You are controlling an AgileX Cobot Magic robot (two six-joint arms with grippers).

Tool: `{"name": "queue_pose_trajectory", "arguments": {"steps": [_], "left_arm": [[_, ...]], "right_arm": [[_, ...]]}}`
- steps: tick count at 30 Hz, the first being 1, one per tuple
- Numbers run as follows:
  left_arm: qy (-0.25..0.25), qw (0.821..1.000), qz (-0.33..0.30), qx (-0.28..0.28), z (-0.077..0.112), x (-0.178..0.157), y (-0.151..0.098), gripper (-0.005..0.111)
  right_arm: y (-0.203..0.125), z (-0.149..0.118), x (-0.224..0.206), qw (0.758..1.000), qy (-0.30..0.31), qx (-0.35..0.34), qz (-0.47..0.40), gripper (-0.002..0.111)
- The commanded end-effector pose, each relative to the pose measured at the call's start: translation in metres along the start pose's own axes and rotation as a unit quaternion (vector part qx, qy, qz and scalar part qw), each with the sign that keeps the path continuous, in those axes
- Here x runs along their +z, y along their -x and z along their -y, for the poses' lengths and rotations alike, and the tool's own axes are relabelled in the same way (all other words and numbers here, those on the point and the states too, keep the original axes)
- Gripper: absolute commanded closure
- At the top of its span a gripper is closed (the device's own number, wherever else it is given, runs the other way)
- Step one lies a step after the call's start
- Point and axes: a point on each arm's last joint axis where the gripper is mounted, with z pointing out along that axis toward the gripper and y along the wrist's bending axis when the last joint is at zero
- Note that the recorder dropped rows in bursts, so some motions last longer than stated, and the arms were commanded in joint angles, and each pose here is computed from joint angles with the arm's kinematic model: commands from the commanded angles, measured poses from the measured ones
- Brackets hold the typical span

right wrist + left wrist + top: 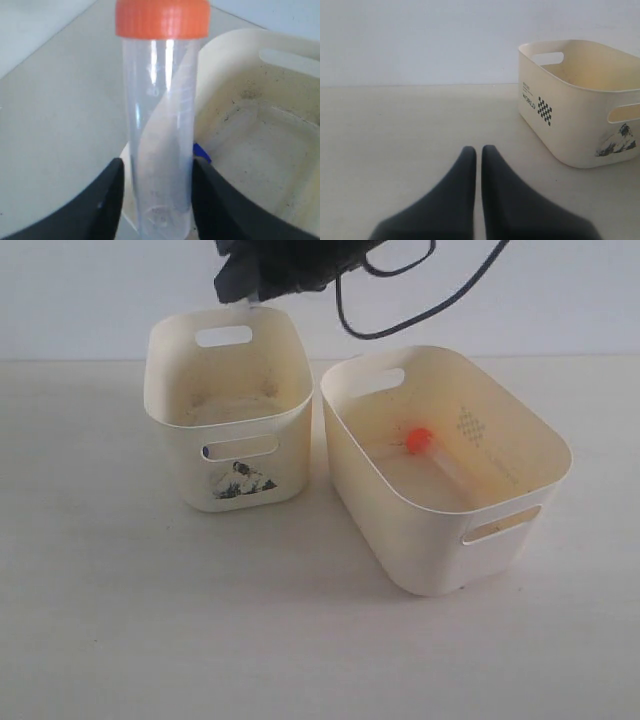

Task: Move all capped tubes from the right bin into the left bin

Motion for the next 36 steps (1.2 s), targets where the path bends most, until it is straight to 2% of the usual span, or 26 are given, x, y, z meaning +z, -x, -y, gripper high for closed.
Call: {"name": "queue_pose_trajectory", "arguments": {"steps": [1, 4, 9, 12, 15, 18, 24, 36], "left_arm": [[0.001, 1.000, 0.003, -0.004, 0.000, 0.000, 0.001, 0.102], [0.001, 1.000, 0.003, -0.004, 0.000, 0.000, 0.001, 0.102], [0.001, 1.000, 0.003, -0.004, 0.000, 0.000, 0.001, 0.102], [0.001, 1.000, 0.003, -0.004, 0.000, 0.000, 0.001, 0.102], [0.001, 1.000, 0.003, -0.004, 0.000, 0.000, 0.001, 0.102], [0.001, 1.000, 0.003, -0.004, 0.000, 0.000, 0.001, 0.102], [0.001, 1.000, 0.003, -0.004, 0.000, 0.000, 0.001, 0.102], [0.001, 1.000, 0.003, -0.004, 0.000, 0.000, 0.001, 0.102]], "right_arm": [[-0.004, 0.008, 0.013, 0.999, -0.014, 0.043, 0.003, 0.069], [-0.003, 0.015, 0.004, 0.998, -0.042, 0.047, -0.006, 0.110], [0.005, 0.019, -0.040, 0.997, -0.076, 0.013, -0.025, 0.109], [-0.002, 0.028, -0.081, 0.988, -0.120, 0.026, -0.098, 0.109], [-0.017, 0.041, -0.095, 0.972, -0.147, 0.038, -0.178, 0.109], [-0.031, 0.060, -0.088, 0.960, -0.165, 0.046, -0.223, 0.109], [-0.079, 0.083, -0.054, 0.939, -0.138, 0.099, -0.300, 0.109], [-0.101, 0.102, -0.025, 0.933, -0.130, 0.125, -0.311, 0.109]]}}
